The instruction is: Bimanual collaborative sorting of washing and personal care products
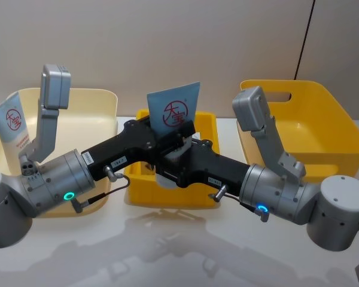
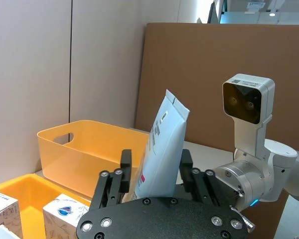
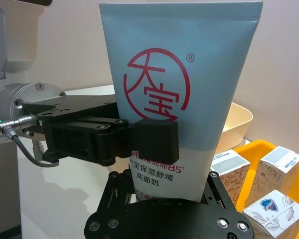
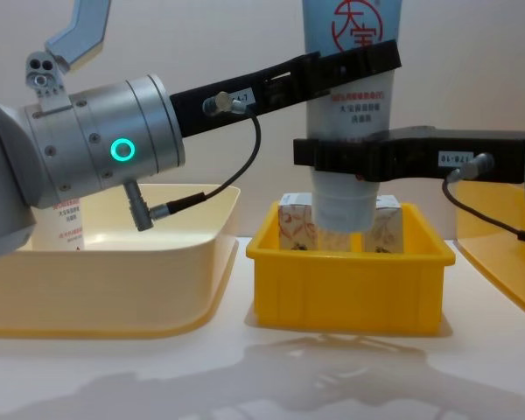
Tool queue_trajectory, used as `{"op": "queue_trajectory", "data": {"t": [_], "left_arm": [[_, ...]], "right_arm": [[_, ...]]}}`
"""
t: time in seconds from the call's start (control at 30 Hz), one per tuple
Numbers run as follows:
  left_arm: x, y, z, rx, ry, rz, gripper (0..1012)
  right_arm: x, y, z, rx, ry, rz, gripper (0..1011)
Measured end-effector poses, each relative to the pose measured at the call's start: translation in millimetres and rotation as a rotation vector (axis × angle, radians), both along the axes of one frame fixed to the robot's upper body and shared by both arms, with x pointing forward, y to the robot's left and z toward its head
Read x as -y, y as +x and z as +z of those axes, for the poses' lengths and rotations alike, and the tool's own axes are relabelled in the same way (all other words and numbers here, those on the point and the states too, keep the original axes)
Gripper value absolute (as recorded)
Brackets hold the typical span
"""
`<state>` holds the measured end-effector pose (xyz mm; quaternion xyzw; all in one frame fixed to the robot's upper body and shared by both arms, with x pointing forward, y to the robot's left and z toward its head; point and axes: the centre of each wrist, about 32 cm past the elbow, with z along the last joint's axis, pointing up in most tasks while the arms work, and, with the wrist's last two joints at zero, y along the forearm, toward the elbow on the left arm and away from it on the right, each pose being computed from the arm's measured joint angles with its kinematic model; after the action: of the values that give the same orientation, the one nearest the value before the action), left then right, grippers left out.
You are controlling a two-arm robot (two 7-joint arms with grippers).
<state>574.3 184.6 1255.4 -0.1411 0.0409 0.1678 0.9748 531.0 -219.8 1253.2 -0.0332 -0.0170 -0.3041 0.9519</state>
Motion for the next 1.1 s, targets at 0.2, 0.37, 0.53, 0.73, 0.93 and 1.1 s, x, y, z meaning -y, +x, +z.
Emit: {"op": "queue_trajectory", "data": {"t": [0.2, 0.37, 0.53, 0.73, 0.93, 1.1], "left_arm": [[-0.1, 0.0, 0.0, 0.000, 0.000, 0.000, 732], [-0.2, 0.0, 0.0, 0.000, 0.000, 0.001, 903], [-0.3, 0.1, 0.1, 0.000, 0.000, 0.001, 993], [-0.5, 0.1, 0.1, 0.000, 0.000, 0.002, 1003], [-0.6, 0.2, 0.2, 0.000, 0.000, 0.002, 1003], [-0.6, 0.2, 0.2, 0.000, 0.000, 0.002, 1003]], "right_arm": [[-0.3, 0.1, 0.0, 0.000, 0.000, 0.000, 480], [-0.2, 0.1, -0.1, 0.000, 0.000, 0.000, 463], [1.8, -1.3, -0.4, 0.002, 0.001, -0.006, 463], [10.1, -6.8, 0.0, 0.009, 0.008, -0.045, 463], [23.2, -15.7, 0.7, 0.021, 0.015, -0.108, 463], [33.8, -22.7, 1.5, 0.032, 0.015, -0.165, 463]]}}
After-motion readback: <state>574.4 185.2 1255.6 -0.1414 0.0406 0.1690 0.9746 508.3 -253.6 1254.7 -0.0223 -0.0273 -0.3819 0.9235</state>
